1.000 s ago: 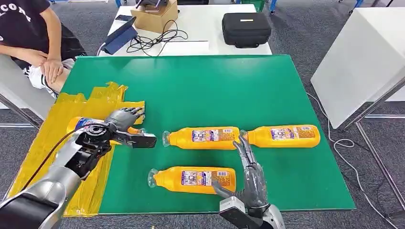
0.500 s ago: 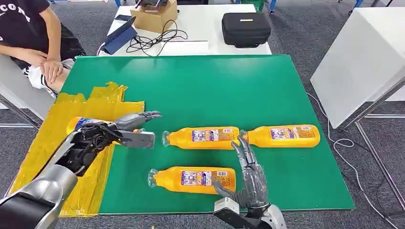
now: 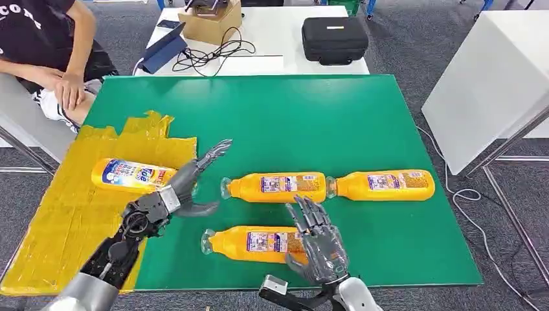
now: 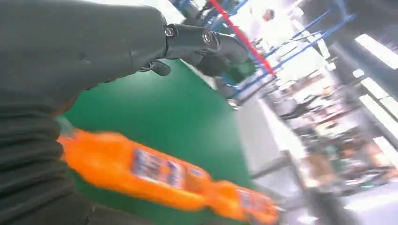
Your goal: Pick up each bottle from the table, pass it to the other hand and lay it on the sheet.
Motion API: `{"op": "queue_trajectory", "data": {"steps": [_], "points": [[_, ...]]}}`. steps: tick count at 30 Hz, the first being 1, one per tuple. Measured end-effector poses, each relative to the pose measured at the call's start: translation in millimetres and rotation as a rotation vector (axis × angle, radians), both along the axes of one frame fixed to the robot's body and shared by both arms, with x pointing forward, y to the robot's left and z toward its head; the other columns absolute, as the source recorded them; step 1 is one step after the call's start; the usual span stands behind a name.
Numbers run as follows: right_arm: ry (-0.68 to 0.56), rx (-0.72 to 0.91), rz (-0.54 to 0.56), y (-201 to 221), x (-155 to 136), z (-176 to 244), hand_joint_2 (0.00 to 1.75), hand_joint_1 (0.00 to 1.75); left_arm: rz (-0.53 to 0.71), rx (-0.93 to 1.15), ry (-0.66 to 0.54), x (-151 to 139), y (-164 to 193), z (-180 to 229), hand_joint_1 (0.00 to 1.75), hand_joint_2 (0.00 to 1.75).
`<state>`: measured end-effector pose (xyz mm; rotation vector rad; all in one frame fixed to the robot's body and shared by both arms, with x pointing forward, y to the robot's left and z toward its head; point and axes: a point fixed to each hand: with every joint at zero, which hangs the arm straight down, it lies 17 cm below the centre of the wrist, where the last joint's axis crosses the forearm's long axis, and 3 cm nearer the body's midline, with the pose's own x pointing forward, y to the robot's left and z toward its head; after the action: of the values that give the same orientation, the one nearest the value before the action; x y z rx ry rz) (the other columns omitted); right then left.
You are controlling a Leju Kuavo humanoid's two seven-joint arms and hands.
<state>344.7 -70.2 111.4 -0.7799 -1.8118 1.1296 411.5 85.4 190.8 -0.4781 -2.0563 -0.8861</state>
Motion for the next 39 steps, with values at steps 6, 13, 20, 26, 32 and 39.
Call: {"op": "queue_trajectory", "data": {"steps": [6, 13, 20, 26, 32, 39], "points": [[0.052, -0.078, 0.018, 8, -2, -14, 1.75, 0.00, -0.006, -0.134, 0.049, -22, -16, 10, 0.00, 1.75], [0.072, -0.112, 0.027, 10, 5, -20, 1.75, 0.00, 0.004, -0.177, 0.078, -27, -25, 8, 0.00, 1.75], [0.113, -0.135, 0.017, 9, 7, -32, 1.75, 0.00, 0.011, -0.209, 0.119, -38, -26, -2, 0.00, 1.75], [0.134, -0.144, 0.008, 7, 7, -40, 1.75, 0.00, 0.014, -0.213, 0.137, -42, -27, -7, 0.00, 1.75], [0.185, -0.136, 0.008, 7, 9, -50, 1.75, 0.00, 0.014, -0.219, 0.151, -44, -29, -9, 0.00, 1.75], [0.288, -0.134, 0.027, 10, 12, -75, 1.75, 0.00, 0.007, -0.234, 0.169, -48, -31, -10, 0.00, 1.75]]}}
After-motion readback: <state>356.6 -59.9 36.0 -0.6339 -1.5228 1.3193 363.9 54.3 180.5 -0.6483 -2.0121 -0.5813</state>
